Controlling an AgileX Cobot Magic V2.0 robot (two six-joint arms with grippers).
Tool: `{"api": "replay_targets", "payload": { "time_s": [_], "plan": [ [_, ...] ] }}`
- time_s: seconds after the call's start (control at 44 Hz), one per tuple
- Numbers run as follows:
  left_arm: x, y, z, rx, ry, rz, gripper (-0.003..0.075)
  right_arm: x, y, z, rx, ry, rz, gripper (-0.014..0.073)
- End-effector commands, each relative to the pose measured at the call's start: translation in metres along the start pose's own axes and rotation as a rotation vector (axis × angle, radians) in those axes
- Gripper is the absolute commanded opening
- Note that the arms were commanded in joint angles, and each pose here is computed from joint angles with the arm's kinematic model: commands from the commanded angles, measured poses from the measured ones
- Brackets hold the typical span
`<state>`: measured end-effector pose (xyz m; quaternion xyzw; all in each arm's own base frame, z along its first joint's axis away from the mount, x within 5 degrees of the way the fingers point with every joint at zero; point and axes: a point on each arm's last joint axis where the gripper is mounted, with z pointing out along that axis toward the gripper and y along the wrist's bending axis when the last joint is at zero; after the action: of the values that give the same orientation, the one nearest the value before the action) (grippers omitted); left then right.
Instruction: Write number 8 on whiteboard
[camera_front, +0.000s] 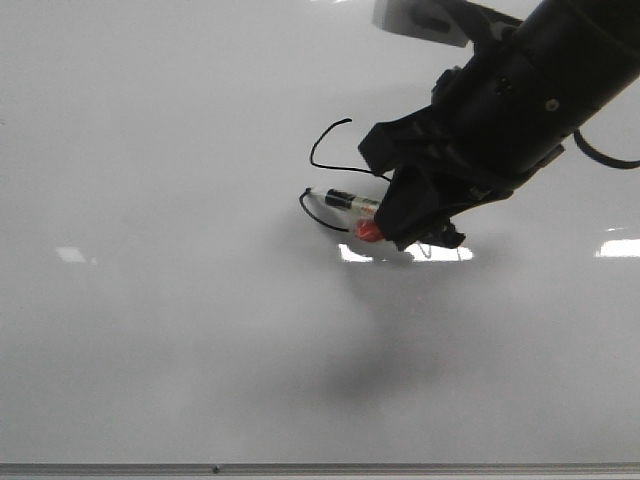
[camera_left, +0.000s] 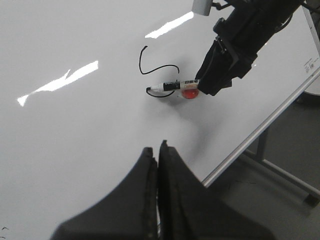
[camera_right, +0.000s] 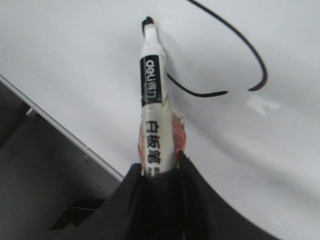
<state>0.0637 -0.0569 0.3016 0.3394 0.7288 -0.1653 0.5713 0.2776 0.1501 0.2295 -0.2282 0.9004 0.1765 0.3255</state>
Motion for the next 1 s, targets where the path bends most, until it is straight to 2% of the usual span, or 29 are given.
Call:
{"api": "replay_targets", "payload": {
  "time_s": [0.0,0.114,0.227,0.341,0.5,0.614,0.727,0.818,0.886,0.977],
  "plan": [
    [-0.012,0.004,-0.002,-0.032,-0.065,-0.031,-0.0019,-0.023,-0.015,-0.033,0.066,-0.167,0.051,-0.0058],
    [-0.012,0.004,-0.002,-0.032,-0.065,-0.031,-0.0019,-0.024,-0.03,-0.05,0.098,-0.188,0.08,-0.0058],
    [-0.012,0.004,-0.002,-0.032,-0.065,-0.031,-0.0019,-0.031,-0.033,-0.054,0.107,-0.207,0.067,-0.0058],
    [-0.012,0.004,-0.002,-0.032,-0.065,-0.031,-0.0019,-0.041,-0.021,-0.044,0.064,-0.192,0.032,-0.0058],
    [-0.012,0.004,-0.002,-0.032,-0.065,-0.031,-0.0019,-0.044,0.002,-0.031,-0.015,-0.101,-0.06,-0.0058],
    [-0.012,0.004,-0.002,-0.038,-0.071,-0.037,-0.0019,-0.048,0.012,-0.062,-0.031,-0.157,-0.103,-0.0058],
    [-0.018,0.006,-0.001,-0.015,-0.038,-0.007,-0.0015,-0.044,0.023,-0.099,-0.045,-0.175,-0.284,-0.0058],
    [-0.033,0.013,0.01,0.057,0.038,0.046,0.0043,-0.038,0.027,-0.116,-0.038,-0.154,-0.464,-0.0058],
    [-0.049,0.02,0.019,0.121,0.074,0.102,0.0137,-0.035,0.029,-0.123,-0.034,-0.136,-0.602,-0.0058],
    [-0.072,0.026,0.032,0.218,0.117,0.169,0.0311,-0.032,0.033,-0.133,-0.037,-0.14,-0.737,-0.0058]
  ]
}}
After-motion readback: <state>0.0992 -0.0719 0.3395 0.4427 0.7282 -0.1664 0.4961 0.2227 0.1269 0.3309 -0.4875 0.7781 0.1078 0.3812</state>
